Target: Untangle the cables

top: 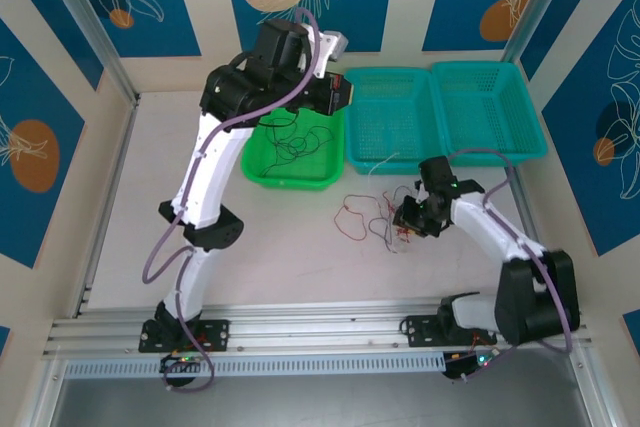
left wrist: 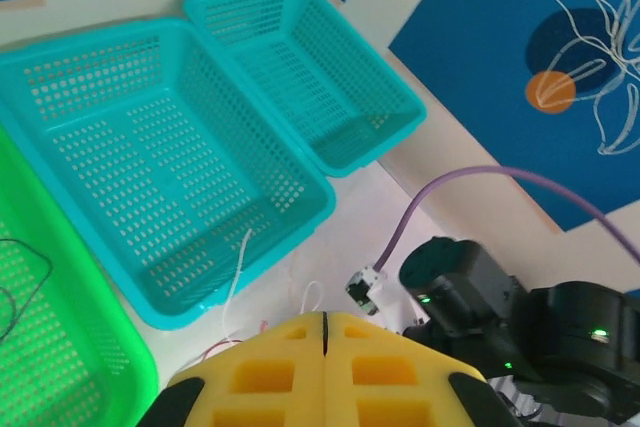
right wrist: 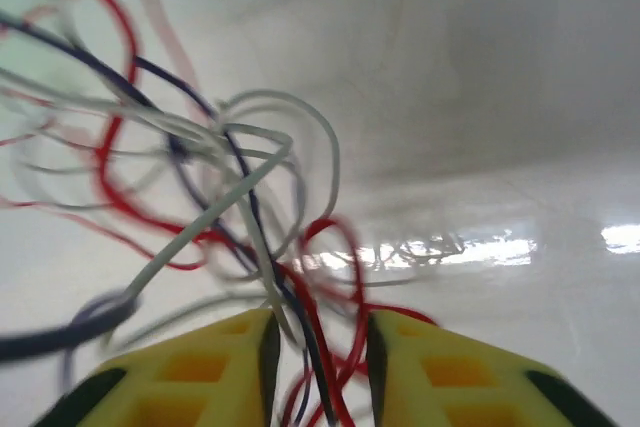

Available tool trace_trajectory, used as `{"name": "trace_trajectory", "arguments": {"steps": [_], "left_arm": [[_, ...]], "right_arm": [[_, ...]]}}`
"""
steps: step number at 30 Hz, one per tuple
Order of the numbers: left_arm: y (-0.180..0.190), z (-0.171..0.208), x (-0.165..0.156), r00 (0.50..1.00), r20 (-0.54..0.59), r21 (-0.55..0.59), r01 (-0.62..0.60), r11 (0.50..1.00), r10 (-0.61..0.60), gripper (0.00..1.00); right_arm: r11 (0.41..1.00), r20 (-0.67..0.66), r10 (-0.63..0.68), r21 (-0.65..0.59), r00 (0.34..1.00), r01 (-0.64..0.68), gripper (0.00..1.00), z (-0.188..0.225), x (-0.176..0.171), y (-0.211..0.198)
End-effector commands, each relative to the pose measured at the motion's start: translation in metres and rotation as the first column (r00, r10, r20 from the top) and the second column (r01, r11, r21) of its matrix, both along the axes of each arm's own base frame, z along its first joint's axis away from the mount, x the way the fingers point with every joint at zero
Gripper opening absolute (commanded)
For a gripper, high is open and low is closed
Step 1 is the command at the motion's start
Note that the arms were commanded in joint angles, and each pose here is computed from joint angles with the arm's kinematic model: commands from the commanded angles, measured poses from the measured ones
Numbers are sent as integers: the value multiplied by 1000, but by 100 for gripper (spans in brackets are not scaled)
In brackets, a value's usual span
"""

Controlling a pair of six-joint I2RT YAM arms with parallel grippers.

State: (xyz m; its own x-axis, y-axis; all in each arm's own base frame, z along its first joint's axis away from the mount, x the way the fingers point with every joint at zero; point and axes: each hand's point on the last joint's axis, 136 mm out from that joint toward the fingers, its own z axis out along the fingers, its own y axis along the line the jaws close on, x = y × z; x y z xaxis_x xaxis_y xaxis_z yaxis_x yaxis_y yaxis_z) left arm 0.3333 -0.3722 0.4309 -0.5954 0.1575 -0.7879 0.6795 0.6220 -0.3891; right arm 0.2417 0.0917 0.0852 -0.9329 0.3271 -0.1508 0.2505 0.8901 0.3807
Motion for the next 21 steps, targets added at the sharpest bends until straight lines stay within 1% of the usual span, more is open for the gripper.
{"name": "trace_trajectory", "arguments": {"steps": [1,2,3,7,10,12,15,18,19,21], "left_arm": [[-23,-30,-12,995,-21,66,102,993,-101,0],[-27,-34,-15,993,-28,75,119,990,-117,0],[-32,-41,-16,990,-37,86,137,987,-134,0],[-46,-73,-28,974,-114,133,209,969,-194,0],[-61,-106,-49,952,-172,208,286,935,-253,6],[-65,-138,-64,942,-205,320,323,891,-268,9],[-61,-179,-77,934,-269,452,339,825,-236,12],[-57,-180,-78,948,-232,505,309,806,-218,12],[-55,-177,-77,952,-219,513,300,804,-215,14],[-48,-172,-76,955,-195,534,294,793,-223,21]], "right_arm": [[998,159,55,33,986,-61,49,39,0,6],[998,188,47,22,981,-52,57,46,-1,2],[999,209,40,16,977,-44,62,51,-2,0],[1000,268,-6,12,963,3,61,68,2,-8],[998,267,-41,51,963,28,60,71,7,-7],[995,231,-69,88,970,50,59,68,8,-4],[983,113,-167,93,979,157,58,55,4,-13],[985,83,-145,108,986,136,57,50,5,-8],[987,96,-131,105,987,121,58,48,8,-8],[995,180,-74,75,981,61,58,45,23,-9]]}}
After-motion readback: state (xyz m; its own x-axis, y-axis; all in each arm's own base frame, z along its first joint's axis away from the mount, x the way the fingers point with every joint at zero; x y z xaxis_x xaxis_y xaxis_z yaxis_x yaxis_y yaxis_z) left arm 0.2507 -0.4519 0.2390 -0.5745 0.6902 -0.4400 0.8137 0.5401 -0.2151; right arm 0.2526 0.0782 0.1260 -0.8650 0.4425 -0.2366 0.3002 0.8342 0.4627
